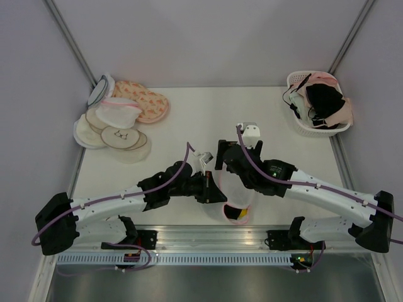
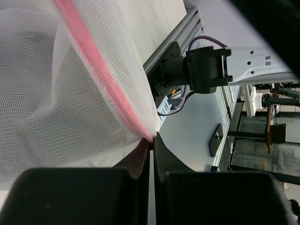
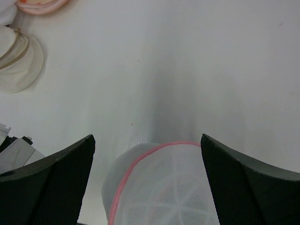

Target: Unzip the laundry bag and remove the bra

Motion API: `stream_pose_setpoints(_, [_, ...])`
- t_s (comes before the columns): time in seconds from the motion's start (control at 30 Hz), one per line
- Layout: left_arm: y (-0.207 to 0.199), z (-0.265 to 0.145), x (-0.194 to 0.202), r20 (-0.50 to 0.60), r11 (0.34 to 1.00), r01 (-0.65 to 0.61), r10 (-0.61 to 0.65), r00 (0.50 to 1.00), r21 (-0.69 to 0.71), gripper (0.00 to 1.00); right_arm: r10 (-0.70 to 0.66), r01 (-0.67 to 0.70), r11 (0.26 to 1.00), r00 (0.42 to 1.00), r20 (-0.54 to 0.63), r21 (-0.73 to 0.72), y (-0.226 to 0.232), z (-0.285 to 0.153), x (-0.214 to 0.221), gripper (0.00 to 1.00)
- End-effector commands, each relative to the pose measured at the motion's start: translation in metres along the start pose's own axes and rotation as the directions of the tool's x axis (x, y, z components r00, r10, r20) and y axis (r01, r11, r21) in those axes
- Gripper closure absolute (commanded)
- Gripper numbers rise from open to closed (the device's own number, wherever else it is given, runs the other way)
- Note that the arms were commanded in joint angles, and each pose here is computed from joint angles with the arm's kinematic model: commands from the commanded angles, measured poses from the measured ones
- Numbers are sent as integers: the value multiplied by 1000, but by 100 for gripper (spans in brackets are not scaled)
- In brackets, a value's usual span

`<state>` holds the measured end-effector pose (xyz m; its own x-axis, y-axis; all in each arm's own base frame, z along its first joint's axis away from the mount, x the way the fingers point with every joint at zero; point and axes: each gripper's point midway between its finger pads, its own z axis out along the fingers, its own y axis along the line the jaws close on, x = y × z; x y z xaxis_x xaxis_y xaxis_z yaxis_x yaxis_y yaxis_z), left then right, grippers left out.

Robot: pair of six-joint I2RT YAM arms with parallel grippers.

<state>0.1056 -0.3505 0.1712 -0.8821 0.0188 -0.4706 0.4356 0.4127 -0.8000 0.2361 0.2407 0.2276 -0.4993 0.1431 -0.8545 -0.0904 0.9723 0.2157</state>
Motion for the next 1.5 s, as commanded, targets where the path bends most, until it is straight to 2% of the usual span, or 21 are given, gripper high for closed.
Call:
stream_pose_setpoints(0.0, [-21, -3, -11, 63, 997, -28, 24, 998, 68, 98, 36, -46, 994, 994, -105, -101, 20, 9, 23, 2])
stream_pose_setpoints(0.17, [-19, -8, -17, 95, 998, -52, 48, 994, 40, 98, -13, -18, 990, 975, -224, -139, 22, 16, 62, 5])
stream_pose_setpoints(0.2, [-18, -9, -18, 101, 998, -56, 52, 994, 37, 98, -31, 0, 992, 970, -242, -127, 15, 17, 71, 9])
stream_pose_setpoints(0.3, [-16, -11, -20, 114, 998, -60, 58, 992, 14, 98, -66, 32, 991, 959, -277, -128, 6, 13, 85, 28])
stream_pose_setpoints(0.33, [-16, -12, -22, 120, 998, -61, 60, 991, 11, 98, -72, 37, 991, 957, -281, -126, 3, 12, 86, 46])
stream_pose_setpoints(0.37, [-13, -12, -22, 124, 998, -58, 58, 991, -1, 98, -77, 50, 993, 959, -272, -107, -4, 9, 83, 56])
stream_pose_setpoints(0.4, [-13, -11, -22, 124, 998, -61, 61, 990, -1, 98, -71, 49, 994, 966, -250, -94, -9, 6, 76, 80])
stream_pose_setpoints(0.43, [-13, -11, -22, 122, 998, -60, 60, 991, -6, 98, -69, 50, 995, 969, -236, -83, -12, 5, 72, 94])
stream_pose_setpoints(0.47, [-12, -10, -22, 120, 998, -57, 58, 991, -10, 98, -66, 51, 996, 972, -225, -72, -15, 3, 68, 100])
stream_pose_setpoints(0.53, [-9, -8, -21, 113, 998, -52, 54, 992, -21, 98, -64, 53, 997, 977, -204, -59, -20, -2, 59, 100])
stream_pose_setpoints(0.63, [-2, -7, -20, 107, 998, -28, 35, 994, -60, 65, -64, 57, 997, 982, -177, -46, -25, -6, 48, 100])
stream_pose_setpoints(0.67, [2, -7, -23, 122, 997, -17, 27, 992, -80, 38, -65, 58, 997, 983, -174, -46, -25, -6, 48, 100])
stream_pose_setpoints(0.77, [13, -12, -26, 156, 991, 19, 2, 988, -134, 19, -68, 63, 997, 986, -152, -37, -28, -9, 40, 100])
stream_pose_setpoints(0.83, [16, -16, -28, 185, 988, 41, -14, 983, -146, 14, -70, 63, 996, 989, -127, -60, -26, -13, 32, 100])
stream_pose_setpoints(1.03, [25, -20, -28, 216, 984, 58, -21, 976, -168, 12, -34, 31, 994, 999, -21, -107, -33, -34, -1, 100])
stream_pose_setpoints(1.17, [26, -10, -19, 152, 985, 48, -22, 988, -167, 13, -28, 27, 991, 1000, -8, -134, -37, -44, -6, 100])
stream_pose_setpoints(1.27, [15, 4, -15, 94, 987, -16, 32, 995, -159, 14, -25, 22, 988, 999, -22, -151, -36, -46, -2, 100])
stream_pose_setpoints(1.33, [18, 13, -7, 23, 974, -53, 60, 998, -221, 14, -19, 16, 989, 1000, -21, -150, -38, -46, -1, 99])
stream_pose_setpoints(1.4, [29, 15, -2, -26, 947, -70, 66, 998, -314, 22, -12, 9, 988, 1000, -18, -155, -38, -48, -3, 100])
stream_pose_setpoints(1.43, [38, 17, 0, -40, 934, -73, 63, 997, -349, 30, -11, 8, 988, 1000, -16, -153, -39, -49, -3, 99])
stream_pose_setpoints(1.47, [41, 17, 1, -44, 930, -74, 63, 997, -359, 62, -11, 9, 989, 1000, -15, -146, -41, -49, -3, 100])
